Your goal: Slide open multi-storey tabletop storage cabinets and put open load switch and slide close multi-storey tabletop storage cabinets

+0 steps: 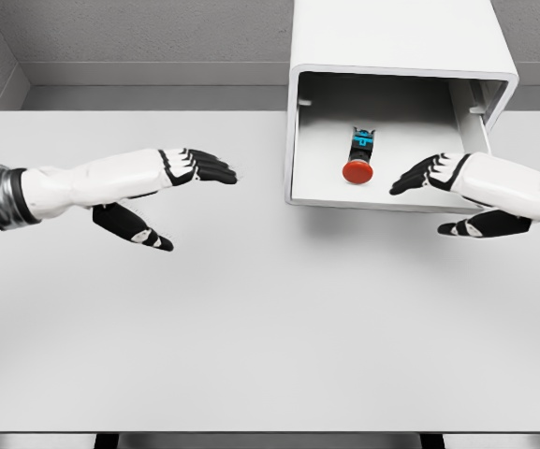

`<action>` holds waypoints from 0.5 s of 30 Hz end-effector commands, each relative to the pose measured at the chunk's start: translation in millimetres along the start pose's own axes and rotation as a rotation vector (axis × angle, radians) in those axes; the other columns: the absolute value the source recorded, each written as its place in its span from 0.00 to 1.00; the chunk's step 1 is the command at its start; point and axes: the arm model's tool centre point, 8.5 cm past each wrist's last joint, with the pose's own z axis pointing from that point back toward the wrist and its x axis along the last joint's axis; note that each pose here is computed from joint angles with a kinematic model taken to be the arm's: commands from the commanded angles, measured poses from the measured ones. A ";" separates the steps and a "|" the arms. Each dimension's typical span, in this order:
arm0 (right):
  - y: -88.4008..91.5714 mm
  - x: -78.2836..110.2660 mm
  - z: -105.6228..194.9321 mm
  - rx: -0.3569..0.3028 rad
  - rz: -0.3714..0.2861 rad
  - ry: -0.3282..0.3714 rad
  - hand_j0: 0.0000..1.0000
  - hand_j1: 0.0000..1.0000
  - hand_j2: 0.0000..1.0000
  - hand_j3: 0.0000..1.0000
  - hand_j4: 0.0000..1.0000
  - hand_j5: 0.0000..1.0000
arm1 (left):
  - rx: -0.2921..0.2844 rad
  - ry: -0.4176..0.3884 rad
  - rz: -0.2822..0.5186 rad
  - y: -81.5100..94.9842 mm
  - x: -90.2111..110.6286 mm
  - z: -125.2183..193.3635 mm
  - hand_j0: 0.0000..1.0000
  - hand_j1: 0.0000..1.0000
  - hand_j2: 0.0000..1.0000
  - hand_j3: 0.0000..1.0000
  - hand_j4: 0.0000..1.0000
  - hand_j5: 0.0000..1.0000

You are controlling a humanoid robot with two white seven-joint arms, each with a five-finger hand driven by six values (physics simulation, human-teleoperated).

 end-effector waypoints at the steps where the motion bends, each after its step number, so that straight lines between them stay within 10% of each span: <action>1: -1.0 -4.5 0.1 -0.019 -0.011 0.010 0.83 0.83 0.83 0.83 0.83 0.83 | 0.024 0.030 -0.003 8.4 -5.2 9.5 1.00 1.00 1.00 1.00 1.00 1.00; 15: -1.0 -21.4 0.9 -0.017 -0.017 0.051 0.83 0.83 0.83 0.83 0.83 0.83 | 0.069 0.082 0.060 -4.0 -25.4 19.0 1.00 1.00 1.00 1.00 1.00 1.00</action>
